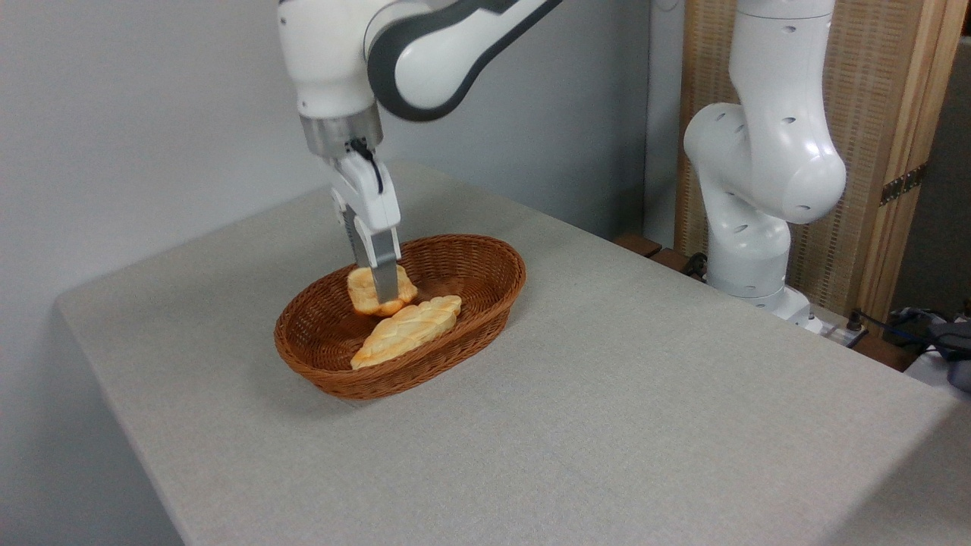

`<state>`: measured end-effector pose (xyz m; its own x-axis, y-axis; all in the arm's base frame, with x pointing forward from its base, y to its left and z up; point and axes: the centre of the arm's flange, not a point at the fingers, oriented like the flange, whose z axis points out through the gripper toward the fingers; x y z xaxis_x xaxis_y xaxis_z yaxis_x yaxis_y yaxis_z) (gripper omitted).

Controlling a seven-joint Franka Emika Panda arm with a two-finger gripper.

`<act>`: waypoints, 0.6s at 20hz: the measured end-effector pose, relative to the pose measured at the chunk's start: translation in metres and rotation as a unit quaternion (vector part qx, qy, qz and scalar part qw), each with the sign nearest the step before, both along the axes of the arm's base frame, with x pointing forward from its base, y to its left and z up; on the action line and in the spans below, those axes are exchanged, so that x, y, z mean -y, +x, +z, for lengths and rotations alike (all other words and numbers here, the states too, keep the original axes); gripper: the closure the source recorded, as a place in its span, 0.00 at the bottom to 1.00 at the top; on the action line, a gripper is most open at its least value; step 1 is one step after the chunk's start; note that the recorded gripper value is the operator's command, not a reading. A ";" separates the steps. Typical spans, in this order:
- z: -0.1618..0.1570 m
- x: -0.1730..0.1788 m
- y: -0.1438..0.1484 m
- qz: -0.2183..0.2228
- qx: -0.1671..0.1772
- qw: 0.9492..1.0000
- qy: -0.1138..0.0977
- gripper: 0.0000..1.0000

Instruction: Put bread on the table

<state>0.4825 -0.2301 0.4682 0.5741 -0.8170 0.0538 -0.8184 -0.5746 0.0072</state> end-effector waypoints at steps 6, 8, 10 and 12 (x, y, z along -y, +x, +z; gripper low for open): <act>0.049 -0.065 0.016 0.062 0.041 0.997 -0.021 0.40; 0.053 -0.096 0.023 0.089 0.044 0.995 -0.025 0.40; 0.054 -0.131 0.031 0.117 0.046 0.992 -0.025 0.38; 0.052 -0.177 0.038 0.145 0.049 0.988 -0.009 0.29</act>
